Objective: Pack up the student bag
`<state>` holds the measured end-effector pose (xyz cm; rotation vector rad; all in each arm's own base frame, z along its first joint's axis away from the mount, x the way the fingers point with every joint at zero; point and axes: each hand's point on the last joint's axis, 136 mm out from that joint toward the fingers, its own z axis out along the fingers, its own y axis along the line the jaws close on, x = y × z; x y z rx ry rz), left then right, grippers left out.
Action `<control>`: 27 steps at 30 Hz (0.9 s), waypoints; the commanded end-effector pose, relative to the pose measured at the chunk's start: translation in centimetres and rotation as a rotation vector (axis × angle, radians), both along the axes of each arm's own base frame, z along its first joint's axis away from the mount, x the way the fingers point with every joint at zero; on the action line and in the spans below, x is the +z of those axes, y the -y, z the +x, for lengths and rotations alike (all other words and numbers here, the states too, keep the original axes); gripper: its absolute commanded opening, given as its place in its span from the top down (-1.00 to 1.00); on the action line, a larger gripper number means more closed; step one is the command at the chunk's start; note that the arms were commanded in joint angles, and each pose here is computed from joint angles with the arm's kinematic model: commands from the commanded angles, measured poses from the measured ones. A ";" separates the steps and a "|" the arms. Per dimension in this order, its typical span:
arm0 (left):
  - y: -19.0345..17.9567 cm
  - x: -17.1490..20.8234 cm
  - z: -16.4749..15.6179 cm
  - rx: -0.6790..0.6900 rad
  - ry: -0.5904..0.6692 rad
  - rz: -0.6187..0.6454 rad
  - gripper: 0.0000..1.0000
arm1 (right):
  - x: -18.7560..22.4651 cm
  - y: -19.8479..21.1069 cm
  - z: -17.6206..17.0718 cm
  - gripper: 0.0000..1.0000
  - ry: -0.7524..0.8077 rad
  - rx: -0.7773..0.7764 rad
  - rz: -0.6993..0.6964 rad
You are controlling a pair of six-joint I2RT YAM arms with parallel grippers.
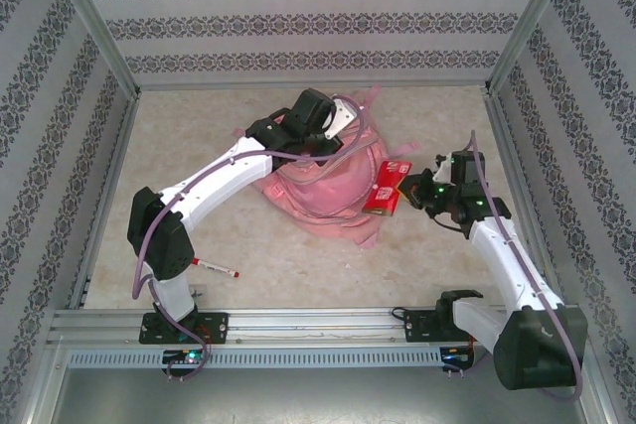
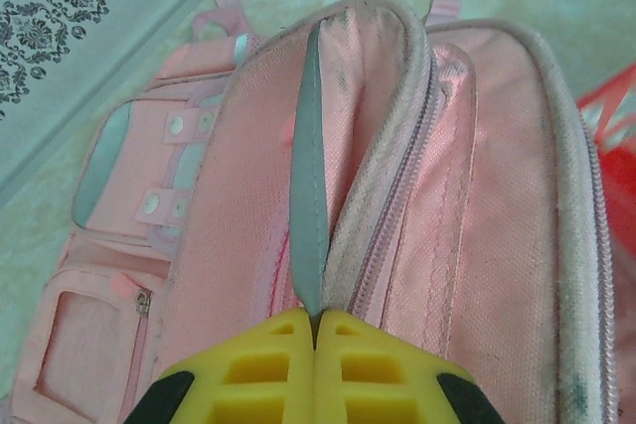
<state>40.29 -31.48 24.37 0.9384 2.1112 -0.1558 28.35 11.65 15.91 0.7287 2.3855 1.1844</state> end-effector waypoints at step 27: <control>4.4 9.9 -0.9 -0.049 0.048 -0.446 1.00 | -0.7 -13.0 18.7 1.00 0.236 -0.237 0.311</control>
